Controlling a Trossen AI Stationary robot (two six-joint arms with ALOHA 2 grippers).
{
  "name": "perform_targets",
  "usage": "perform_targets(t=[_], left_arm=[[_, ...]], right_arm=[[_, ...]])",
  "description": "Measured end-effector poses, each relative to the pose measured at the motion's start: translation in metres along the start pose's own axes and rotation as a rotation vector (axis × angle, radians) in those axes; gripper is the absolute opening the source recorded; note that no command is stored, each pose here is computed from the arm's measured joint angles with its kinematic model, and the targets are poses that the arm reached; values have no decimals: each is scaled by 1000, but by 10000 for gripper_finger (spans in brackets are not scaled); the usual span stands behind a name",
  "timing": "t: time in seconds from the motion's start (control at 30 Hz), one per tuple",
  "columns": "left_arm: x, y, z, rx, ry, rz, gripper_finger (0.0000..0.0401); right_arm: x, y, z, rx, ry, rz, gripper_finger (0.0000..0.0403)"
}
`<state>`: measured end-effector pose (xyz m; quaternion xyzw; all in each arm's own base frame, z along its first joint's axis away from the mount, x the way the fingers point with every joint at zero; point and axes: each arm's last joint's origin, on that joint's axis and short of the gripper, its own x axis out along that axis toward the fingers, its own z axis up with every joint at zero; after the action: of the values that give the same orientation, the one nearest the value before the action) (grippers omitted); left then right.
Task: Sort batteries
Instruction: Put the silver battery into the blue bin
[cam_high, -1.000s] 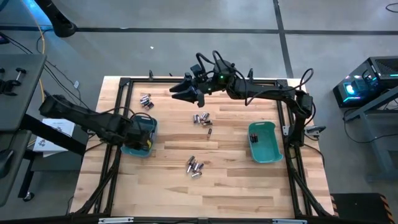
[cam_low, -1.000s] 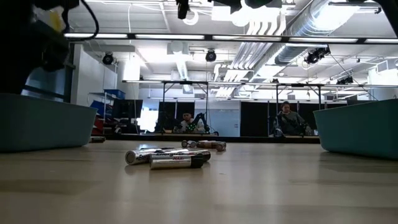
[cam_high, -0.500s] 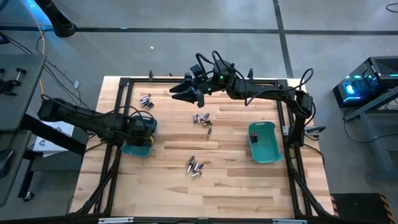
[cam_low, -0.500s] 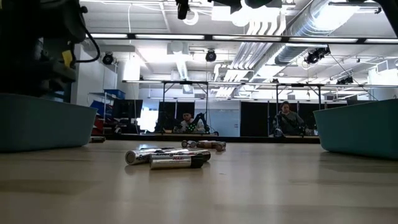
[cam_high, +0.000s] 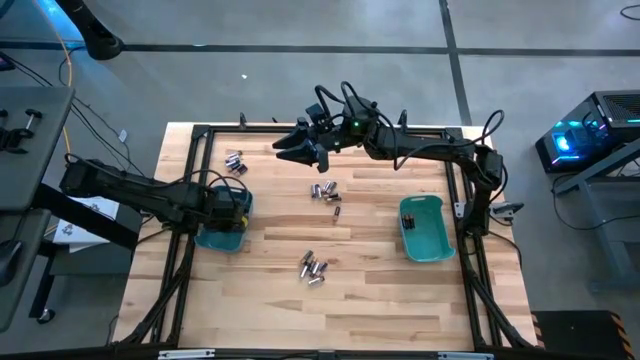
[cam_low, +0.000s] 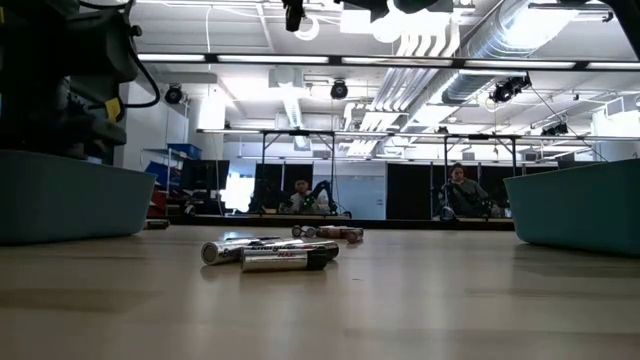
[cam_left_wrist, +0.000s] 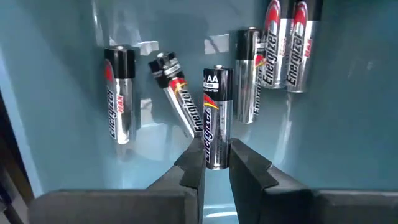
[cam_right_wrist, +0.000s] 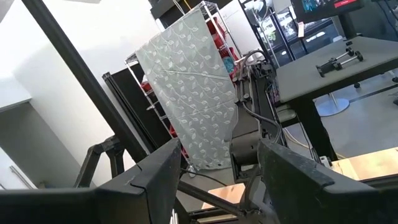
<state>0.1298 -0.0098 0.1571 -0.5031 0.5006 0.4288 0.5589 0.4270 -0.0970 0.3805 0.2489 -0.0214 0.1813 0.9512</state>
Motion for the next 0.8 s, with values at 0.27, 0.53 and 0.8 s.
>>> perform_targets(t=[0.27, 0.53, 0.8], left_arm=[[0, 0, 0, 1, -3, 0, 54], [0, 0, 0, -1, -9, 0, 96], [-11, -3, 0, 28, 8, -46, 125]], right_arm=[[0, 0, 0, 0, 0, 0, 208], [0, 0, 0, 0, 0, 0, 208], [-5, 0, 4, 20, 5, -10, 208]])
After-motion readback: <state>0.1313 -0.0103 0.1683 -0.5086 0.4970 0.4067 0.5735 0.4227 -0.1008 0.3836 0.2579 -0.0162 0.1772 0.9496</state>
